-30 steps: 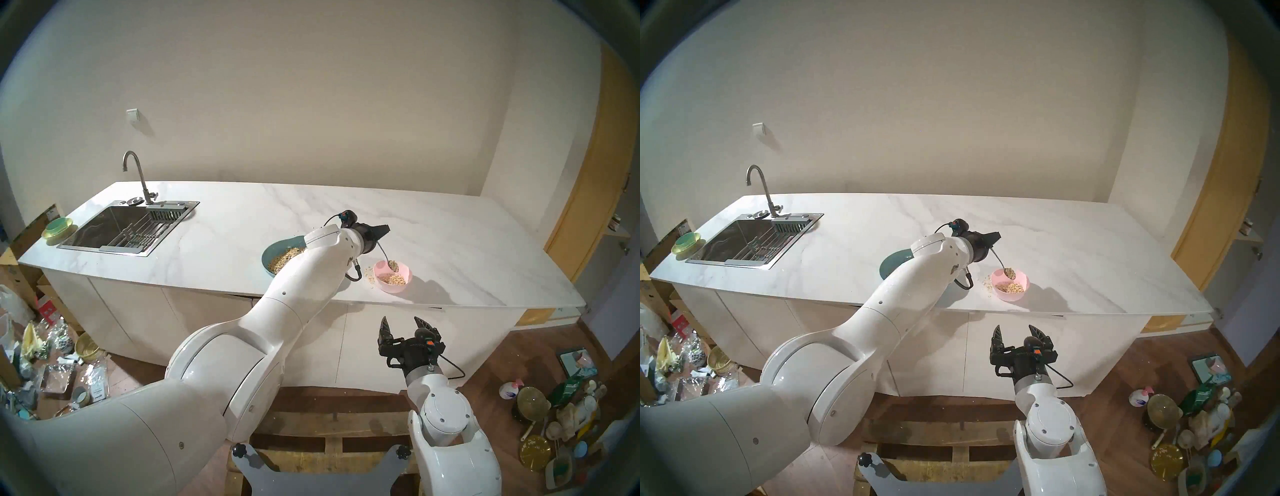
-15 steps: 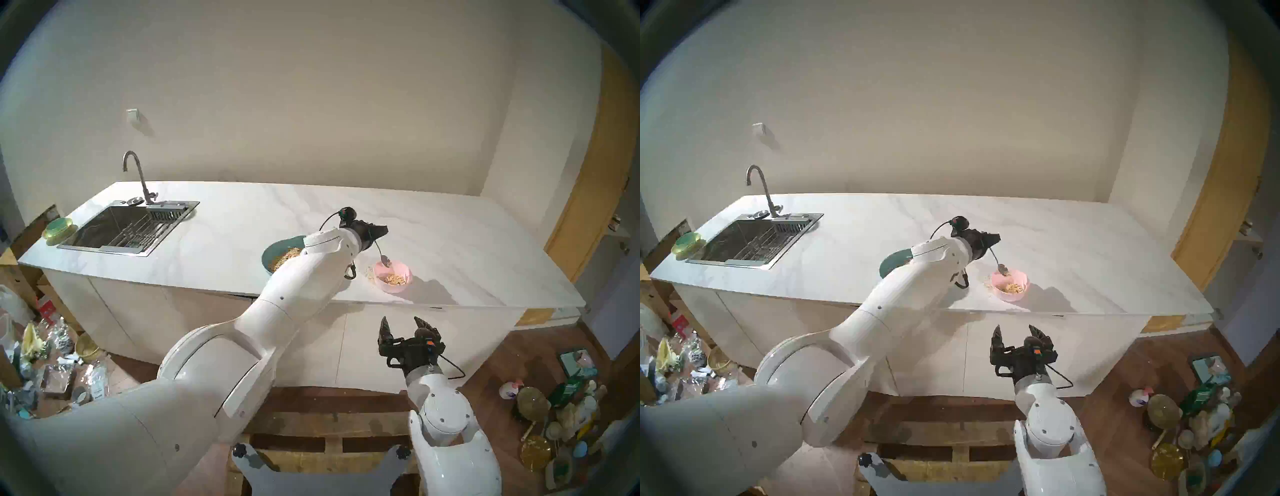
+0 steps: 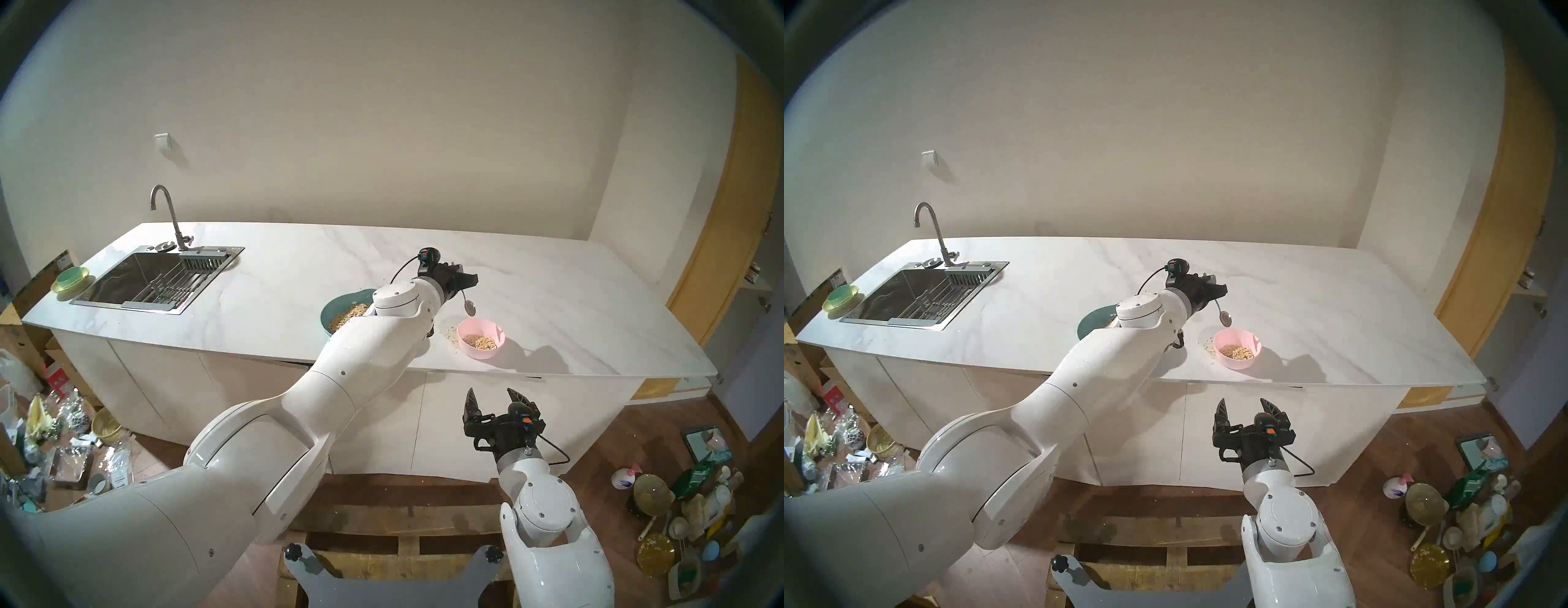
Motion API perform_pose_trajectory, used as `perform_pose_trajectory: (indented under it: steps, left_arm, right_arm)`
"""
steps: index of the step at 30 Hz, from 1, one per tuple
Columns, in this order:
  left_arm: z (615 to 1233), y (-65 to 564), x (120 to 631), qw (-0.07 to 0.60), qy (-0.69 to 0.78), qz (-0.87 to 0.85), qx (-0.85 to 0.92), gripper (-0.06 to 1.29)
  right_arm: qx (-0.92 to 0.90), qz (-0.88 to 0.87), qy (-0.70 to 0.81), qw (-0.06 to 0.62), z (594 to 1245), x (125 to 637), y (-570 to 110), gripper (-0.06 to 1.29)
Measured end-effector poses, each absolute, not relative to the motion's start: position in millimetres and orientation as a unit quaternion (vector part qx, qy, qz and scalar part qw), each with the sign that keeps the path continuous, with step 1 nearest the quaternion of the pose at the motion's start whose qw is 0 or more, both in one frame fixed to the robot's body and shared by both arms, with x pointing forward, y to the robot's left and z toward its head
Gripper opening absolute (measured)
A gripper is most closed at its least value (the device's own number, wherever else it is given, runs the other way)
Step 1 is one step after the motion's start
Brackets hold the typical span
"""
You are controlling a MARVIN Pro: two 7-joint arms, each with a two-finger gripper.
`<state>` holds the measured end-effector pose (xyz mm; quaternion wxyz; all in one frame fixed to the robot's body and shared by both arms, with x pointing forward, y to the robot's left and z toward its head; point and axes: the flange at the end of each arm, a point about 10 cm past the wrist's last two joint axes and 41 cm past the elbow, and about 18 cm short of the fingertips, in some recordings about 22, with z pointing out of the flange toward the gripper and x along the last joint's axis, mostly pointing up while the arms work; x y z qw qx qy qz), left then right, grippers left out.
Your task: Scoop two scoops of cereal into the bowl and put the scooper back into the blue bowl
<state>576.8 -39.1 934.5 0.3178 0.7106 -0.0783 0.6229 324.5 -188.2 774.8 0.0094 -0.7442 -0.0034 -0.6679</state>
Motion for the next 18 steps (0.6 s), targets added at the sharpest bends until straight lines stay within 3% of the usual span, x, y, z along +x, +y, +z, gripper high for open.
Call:
perform_pose_trajectory:
  steps: [9,18]
  left_arm:
    - [937,-43,573,0.327,-0.072,0.623,0.707,-0.01]
    - [936,-21,582,0.409,0.085,0.489,0.765,-0.01]
  right_arm:
    - [-0.744,-0.668,-0.003,0.009,775,324,-188,1.21]
    - [-0.744,-0.668,-0.003,0.009,775,324,-188,1.21]
